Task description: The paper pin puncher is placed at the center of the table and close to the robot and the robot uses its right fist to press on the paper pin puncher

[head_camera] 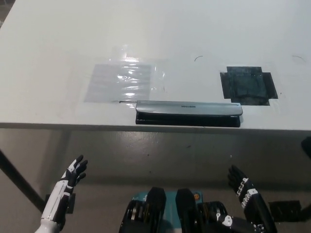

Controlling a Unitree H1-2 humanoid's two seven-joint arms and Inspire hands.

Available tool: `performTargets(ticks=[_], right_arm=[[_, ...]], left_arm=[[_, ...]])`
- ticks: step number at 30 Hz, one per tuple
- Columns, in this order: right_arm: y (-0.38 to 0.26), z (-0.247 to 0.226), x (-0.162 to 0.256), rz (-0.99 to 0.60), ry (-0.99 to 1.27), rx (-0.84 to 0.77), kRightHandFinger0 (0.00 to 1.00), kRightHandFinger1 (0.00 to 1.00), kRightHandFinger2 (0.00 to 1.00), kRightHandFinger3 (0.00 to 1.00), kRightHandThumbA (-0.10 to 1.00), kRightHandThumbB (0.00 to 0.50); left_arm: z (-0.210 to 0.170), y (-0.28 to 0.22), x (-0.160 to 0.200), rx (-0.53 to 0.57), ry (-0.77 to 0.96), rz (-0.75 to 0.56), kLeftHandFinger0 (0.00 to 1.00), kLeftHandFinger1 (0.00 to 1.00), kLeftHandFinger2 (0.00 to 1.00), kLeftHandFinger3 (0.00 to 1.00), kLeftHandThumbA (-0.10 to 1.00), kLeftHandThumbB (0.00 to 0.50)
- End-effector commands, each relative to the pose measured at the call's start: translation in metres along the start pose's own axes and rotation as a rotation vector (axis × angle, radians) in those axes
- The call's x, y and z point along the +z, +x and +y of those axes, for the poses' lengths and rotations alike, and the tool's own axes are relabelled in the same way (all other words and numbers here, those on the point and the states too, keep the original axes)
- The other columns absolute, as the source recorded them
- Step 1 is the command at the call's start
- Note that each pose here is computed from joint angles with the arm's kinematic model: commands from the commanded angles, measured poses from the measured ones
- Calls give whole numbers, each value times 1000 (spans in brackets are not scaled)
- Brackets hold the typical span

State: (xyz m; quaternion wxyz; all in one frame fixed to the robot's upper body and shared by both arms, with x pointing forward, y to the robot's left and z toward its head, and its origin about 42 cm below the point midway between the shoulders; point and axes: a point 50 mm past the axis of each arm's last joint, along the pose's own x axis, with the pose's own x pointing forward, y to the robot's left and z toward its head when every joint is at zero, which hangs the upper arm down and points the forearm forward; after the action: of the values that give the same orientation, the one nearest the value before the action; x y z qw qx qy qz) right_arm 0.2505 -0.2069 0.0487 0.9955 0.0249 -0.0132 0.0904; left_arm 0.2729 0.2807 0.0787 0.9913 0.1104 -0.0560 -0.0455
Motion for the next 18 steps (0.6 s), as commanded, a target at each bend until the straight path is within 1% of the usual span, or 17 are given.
performTargets(ticks=[1,3,4,5,7,10,11,13,14,16,17,18], right_arm=[[10,-2,9,-70,18,15,1000,1000,1000,1000,1000,157],[8,-3,8,-63,19,12,1000,1000,1000,1000,1000,150],[9,-3,8,-64,20,11,1000,1000,1000,1000,1000,133],[9,-4,8,-65,20,10,1000,1000,1000,1000,1000,130],[10,-4,8,-61,9,7,1000,1000,1000,1000,1000,132],[13,-4,11,-64,8,8,1000,1000,1000,1000,1000,118],[13,-4,11,-61,19,11,1000,1000,1000,1000,1000,124],[14,-4,12,-64,22,10,1000,1000,1000,1000,1000,121],[14,-4,12,-67,20,8,1000,1000,1000,1000,1000,109],[15,-5,12,-63,8,11,1000,1000,1000,1000,1000,116],[16,-6,13,-61,6,12,1000,1000,1000,1000,1000,108],[16,-6,13,-62,4,12,1000,1000,1000,1000,1000,109]], left_arm=[[8,12,14,-5,8,-68,1000,1000,1000,1000,1000,115],[8,10,14,-8,9,-67,1000,1000,1000,1000,1000,117],[7,12,15,-10,7,-69,1000,1000,1000,1000,1000,119],[7,13,16,-11,7,-70,1000,1000,1000,1000,1000,119],[7,15,16,-16,8,-74,1000,1000,1000,1000,1000,114],[9,19,17,-21,10,-81,1000,1000,1000,1000,1000,115],[9,19,18,-22,8,-81,1000,1000,1000,1000,1000,125],[9,20,19,-25,10,-85,1000,1000,1000,1000,1000,126],[8,20,20,-26,11,-86,1000,1000,1000,1000,1000,127],[7,21,21,-29,11,-83,1000,1000,1000,1000,1000,122],[7,21,21,-28,7,-78,1000,1000,1000,1000,1000,132],[7,21,21,-26,7,-77,1000,1000,1000,1000,1000,132]])
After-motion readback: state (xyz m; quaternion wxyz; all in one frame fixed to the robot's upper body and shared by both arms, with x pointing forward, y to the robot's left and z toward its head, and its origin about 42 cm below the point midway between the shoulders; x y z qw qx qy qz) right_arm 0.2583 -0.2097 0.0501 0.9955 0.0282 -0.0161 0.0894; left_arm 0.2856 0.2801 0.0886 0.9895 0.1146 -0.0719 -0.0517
